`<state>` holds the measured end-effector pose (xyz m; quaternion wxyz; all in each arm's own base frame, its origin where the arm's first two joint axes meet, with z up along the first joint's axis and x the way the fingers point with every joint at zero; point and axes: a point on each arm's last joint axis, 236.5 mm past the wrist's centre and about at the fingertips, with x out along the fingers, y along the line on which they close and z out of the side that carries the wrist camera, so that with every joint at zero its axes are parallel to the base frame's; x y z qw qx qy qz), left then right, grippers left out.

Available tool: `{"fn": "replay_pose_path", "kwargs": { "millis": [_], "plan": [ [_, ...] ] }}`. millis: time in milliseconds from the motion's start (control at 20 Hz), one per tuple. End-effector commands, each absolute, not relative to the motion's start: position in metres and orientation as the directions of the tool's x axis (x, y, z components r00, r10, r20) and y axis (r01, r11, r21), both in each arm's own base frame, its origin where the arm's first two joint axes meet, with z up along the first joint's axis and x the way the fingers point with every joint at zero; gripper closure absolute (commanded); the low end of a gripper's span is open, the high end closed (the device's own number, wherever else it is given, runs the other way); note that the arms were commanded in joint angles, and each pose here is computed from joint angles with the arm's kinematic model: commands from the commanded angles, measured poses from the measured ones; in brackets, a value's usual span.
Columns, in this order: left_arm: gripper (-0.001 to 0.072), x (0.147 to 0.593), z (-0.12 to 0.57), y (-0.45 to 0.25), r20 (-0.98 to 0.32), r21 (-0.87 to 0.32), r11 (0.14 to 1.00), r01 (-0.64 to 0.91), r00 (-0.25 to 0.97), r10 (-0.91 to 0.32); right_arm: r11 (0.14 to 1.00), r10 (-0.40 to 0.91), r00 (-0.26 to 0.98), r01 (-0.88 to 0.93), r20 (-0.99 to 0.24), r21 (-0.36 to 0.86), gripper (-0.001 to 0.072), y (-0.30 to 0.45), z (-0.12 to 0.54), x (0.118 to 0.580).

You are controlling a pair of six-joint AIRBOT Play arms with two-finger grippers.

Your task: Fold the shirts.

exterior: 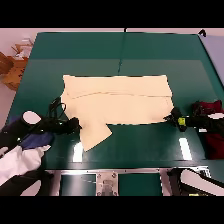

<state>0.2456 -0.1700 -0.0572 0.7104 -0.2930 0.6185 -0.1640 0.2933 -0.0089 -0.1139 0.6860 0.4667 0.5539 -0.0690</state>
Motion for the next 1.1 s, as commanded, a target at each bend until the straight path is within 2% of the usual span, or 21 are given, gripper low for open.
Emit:
{"fn": "replay_pose_path", "kwargs": {
  "millis": [0, 150, 300, 500, 700, 900, 1050],
  "plan": [
    [0.0681, 0.225, -0.032, -0.163, -0.82, -0.57, 0.82, -0.045, 0.092, -0.565, 0.6, 0.451, 0.319, 0.583, -0.834, 0.548, 0.0698, -0.012, -0.103, 0.272],
    [0.0681, 0.229, 0.003, -0.162, -0.81, -0.572, 0.82, -0.001, 0.155, -0.565, 0.599, 0.433, 0.366, 0.566, -0.824, 0.566, 0.0698, -0.018, -0.086, 0.276],
    [0.0681, 0.252, 0.033, -0.164, -0.785, -0.58, 0.813, 0.042, 0.236, -0.572, 0.586, 0.451, 0.413, 0.531, -0.791, 0.612, 0.0698, -0.014, -0.065, 0.293],
    [0.0681, 0.288, 0.039, -0.165, -0.779, -0.569, 0.82, 0.063, 0.28, -0.562, 0.636, 0.435, 0.5, 0.418, -0.749, 0.649, 0.0698, -0.007, -0.027, 0.342],
    [0.0681, 0.354, 0.036, -0.159, -0.792, -0.521, 0.85, 0.071, 0.331, -0.513, 0.652, 0.407, 0.575, 0.361, -0.71, 0.666, 0.0698, -0.022, 0.007, 0.404],
    [0.0681, 0.426, 0.035, -0.149, -0.793, -0.505, 0.862, 0.052, 0.367, -0.487, 0.653, 0.414, 0.572, 0.355, -0.708, 0.669, 0.0698, -0.037, -0.001, 0.452],
    [0.0681, 0.47, 0.012, -0.154, -0.802, -0.501, 0.864, 0.049, 0.348, -0.485, 0.655, 0.431, 0.559, 0.346, -0.709, 0.672, 0.0698, -0.04, -0.018, 0.489]
  ]
}}
